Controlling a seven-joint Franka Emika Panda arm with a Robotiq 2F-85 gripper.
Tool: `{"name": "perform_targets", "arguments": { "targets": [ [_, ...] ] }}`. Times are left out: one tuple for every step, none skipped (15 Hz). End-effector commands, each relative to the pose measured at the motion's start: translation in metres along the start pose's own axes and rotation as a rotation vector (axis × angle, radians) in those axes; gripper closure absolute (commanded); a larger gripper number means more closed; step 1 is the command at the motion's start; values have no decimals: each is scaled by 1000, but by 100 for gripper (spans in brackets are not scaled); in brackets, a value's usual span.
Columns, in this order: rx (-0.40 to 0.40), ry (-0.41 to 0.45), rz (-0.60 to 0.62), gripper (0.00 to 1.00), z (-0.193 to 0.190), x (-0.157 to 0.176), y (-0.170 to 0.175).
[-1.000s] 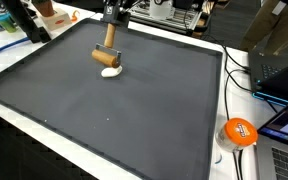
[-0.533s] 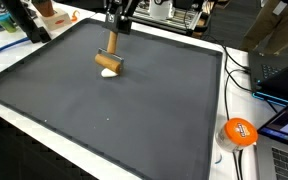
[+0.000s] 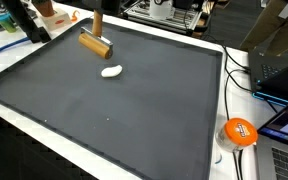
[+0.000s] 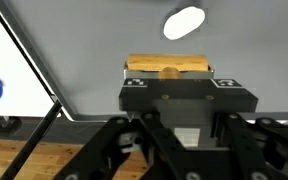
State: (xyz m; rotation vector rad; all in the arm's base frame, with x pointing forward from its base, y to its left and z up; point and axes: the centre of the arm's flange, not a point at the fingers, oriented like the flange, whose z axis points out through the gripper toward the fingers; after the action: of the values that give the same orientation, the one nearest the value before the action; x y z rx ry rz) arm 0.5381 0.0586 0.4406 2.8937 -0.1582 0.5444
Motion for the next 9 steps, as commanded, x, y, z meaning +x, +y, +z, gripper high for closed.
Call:
{"name": "perform_targets", "arguments": {
  "targets": [
    [34,-143,-87,78,-61,64,-6],
    [82,-182,-112,78,-71,74,-5],
    [122,-214,-129,78,-79,82,-3],
    [160,-248,-139,78,-85,90,0],
    [181,-278,-143,78,-90,96,2],
    [196,-305,-142,78,-91,102,7],
    [211,-310,-147,78,-92,107,12],
    [157,-269,-143,53,-87,75,5],
    [170,-279,-146,53,-89,83,9]
  ]
}}
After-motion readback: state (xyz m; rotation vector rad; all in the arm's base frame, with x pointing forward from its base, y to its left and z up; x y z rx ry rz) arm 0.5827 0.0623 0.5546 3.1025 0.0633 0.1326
